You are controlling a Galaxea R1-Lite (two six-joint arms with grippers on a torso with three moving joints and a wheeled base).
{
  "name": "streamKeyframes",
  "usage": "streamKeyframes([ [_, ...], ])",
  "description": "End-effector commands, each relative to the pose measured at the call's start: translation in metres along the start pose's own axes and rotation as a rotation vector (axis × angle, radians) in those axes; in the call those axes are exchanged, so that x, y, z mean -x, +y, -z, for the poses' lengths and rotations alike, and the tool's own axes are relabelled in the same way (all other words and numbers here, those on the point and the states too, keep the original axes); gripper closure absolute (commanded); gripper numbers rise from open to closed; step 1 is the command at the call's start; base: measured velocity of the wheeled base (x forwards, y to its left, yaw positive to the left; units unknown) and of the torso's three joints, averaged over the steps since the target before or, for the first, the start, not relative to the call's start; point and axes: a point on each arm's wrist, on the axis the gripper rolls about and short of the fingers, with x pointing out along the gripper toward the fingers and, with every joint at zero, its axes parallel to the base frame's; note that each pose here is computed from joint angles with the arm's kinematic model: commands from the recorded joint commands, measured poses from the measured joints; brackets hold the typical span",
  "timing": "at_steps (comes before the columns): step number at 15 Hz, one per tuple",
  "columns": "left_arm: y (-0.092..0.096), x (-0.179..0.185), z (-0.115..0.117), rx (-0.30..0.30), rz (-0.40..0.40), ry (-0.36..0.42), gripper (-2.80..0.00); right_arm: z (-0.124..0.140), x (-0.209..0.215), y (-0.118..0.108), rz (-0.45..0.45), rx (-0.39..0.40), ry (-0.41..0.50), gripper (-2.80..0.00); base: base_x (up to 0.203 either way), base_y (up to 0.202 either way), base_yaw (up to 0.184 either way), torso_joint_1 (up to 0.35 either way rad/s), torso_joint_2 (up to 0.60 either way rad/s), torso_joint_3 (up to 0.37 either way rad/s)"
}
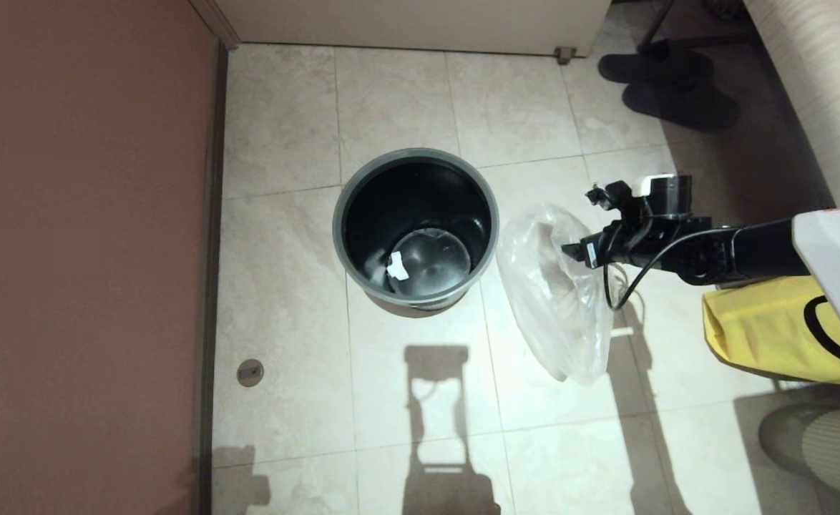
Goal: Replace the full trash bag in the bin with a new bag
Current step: Pick up the trash bag
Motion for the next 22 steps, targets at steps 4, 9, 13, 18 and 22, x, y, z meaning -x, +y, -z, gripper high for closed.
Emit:
streamKeyframes([
  [4,0.000,0.000,0.000,0.000,0.000,0.001,0.00,0.024,-0.032,0.000,0.001,0.017,0.028,0.00,0.000,0.000,0.000,0.000,0.00,0.000],
  [9,0.000,0.000,0.000,0.000,0.000,0.001,0.00,0.015,-0.026,0.002,-0.005,0.018,0.024,0.00,0.000,0.000,0.000,0.000,0.00,0.000],
  [13,0.000,0.000,0.000,0.000,0.000,0.001,0.00,-0.018,0.011,-0.002,-0.016,-0.042,0.051,0.00,0.000,0.000,0.000,0.000,0.00,0.000],
  [18,0.000,0.000,0.000,0.000,0.000,0.001,0.00,-0.076,0.086,0.001,-0.043,-0.146,0.029,0.00,0.000,0.000,0.000,0.000,0.00,0.000],
  [22,0.000,0.000,0.000,0.000,0.000,0.001,0.00,-0.114,0.146,0.011,-0.076,-0.168,-0.030,0.00,0.000,0.000,0.000,0.000,0.00,0.000],
])
